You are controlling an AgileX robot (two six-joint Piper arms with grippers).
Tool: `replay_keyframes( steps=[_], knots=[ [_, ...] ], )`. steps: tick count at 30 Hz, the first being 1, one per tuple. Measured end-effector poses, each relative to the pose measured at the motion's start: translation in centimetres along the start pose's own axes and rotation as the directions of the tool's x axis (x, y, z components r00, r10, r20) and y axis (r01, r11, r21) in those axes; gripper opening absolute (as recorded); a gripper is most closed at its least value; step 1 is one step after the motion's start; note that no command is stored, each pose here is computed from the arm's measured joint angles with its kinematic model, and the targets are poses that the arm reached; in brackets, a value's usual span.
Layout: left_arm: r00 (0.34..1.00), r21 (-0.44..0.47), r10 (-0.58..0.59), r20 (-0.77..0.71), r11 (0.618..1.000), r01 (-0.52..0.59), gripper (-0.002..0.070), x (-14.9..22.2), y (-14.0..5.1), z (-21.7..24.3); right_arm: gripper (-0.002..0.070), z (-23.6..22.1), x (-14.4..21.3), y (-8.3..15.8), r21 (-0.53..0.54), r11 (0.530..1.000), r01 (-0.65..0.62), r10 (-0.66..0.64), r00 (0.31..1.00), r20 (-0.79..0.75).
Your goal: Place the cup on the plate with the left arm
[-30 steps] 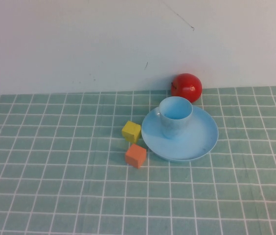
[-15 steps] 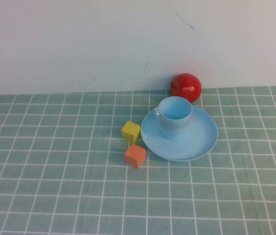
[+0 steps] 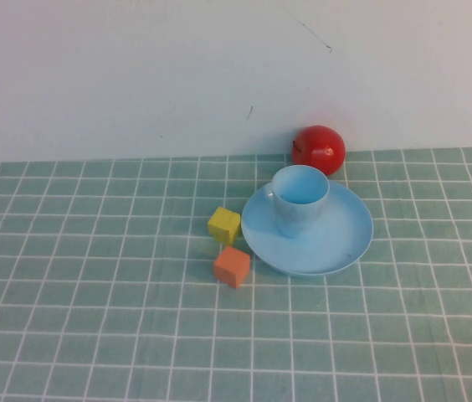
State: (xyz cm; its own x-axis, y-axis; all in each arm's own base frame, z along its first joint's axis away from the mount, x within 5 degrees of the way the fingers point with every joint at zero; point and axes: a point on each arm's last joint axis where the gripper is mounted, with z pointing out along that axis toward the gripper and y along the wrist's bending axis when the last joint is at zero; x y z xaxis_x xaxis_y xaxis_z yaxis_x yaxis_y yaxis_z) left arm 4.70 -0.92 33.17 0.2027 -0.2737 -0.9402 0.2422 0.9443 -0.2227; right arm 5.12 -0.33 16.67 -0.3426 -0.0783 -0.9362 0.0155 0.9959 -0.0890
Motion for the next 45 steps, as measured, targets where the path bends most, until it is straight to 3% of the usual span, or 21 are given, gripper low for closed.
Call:
replay_keyframes(
  steps=[9,17,22,27,45],
  knots=[
    [0.978,-0.027,0.101,-0.185,0.994,-0.107,-0.0001,7.9,1.9,-0.6,-0.0002,0.0,0.0,0.0,0.0,1.0,0.0,0.0,1.0,0.0],
    [0.881,-0.05,0.098,-0.464,0.989,-0.137,-0.0001,14.4,3.4,-2.2,-0.0002,0.0,0.0,0.0,0.0,1.0,0.0,0.0,1.0,0.0],
    [0.82,-0.057,0.084,-0.566,0.988,-0.141,-0.0001,15.5,3.6,-3.4,-0.0002,0.0,0.0,0.0,0.0,1.0,0.0,0.0,1.0,0.0],
    [0.848,-0.073,0.085,-0.523,0.987,-0.144,-0.0001,15.1,3.7,-3.6,-0.0002,0.0,0.0,0.0,0.0,1.0,0.0,0.0,1.0,0.0],
    [0.871,-0.281,0.005,-0.492,0.946,-0.164,-0.0001,14.8,4.6,-3.8,-0.0002,0.0,0.0,0.0,0.0,1.0,0.0,0.0,1.0,0.0]
  ],
)
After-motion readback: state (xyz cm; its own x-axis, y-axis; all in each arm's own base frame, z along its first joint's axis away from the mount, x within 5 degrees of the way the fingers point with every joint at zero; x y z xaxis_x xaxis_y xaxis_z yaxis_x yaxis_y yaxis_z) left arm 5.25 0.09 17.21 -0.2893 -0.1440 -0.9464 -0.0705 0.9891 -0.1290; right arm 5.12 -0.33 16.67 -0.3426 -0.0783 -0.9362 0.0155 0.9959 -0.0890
